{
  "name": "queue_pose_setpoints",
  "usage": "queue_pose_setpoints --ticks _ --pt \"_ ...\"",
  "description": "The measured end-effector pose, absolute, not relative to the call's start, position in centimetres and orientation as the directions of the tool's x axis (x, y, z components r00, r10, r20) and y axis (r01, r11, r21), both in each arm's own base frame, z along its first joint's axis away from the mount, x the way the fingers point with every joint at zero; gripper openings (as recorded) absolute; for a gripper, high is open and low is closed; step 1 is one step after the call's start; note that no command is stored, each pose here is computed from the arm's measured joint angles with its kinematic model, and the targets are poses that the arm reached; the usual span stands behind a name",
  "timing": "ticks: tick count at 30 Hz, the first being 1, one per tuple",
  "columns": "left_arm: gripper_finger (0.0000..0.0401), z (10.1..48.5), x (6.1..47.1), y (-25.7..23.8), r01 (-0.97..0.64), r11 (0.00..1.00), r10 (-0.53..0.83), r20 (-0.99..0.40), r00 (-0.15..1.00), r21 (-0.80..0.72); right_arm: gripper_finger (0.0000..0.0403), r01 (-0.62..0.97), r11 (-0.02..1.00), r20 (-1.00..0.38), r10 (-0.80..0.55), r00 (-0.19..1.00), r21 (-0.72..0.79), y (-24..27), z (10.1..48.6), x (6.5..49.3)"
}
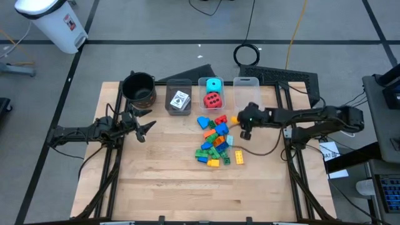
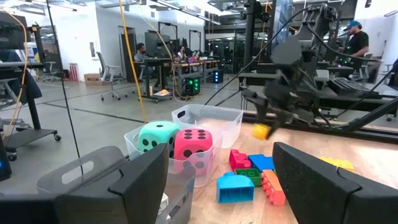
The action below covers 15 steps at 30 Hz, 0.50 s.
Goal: Pick & Place Toys
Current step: Put the right yellow one stud game piece into the right transparent bin
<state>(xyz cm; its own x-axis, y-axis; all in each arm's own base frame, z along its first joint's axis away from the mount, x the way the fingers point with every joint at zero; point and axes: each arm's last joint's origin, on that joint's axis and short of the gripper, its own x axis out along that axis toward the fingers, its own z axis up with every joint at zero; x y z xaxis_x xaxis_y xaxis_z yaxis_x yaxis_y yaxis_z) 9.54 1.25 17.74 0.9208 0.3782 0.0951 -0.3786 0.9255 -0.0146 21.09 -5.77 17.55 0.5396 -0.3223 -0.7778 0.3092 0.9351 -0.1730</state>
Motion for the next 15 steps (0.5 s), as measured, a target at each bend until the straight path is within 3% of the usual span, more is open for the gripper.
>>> queue_pose_setpoints --ticks 9,15 --pt "0.0292 17.7 9.5 1.2 -0.378 0.926 0.378 0.096 0.921 -0.015 0.0096 0.524 0.845 -0.647 -0.459 0.608 -0.107 -8.9 21.5 21.3" --pt "0.0292 17.7 9.5 1.2 -0.378 0.926 0.378 0.095 0.921 -0.014 0.0094 0.668 0.739 -0.628 -0.561 0.539 -0.086 -12.8 22.5 20.2"
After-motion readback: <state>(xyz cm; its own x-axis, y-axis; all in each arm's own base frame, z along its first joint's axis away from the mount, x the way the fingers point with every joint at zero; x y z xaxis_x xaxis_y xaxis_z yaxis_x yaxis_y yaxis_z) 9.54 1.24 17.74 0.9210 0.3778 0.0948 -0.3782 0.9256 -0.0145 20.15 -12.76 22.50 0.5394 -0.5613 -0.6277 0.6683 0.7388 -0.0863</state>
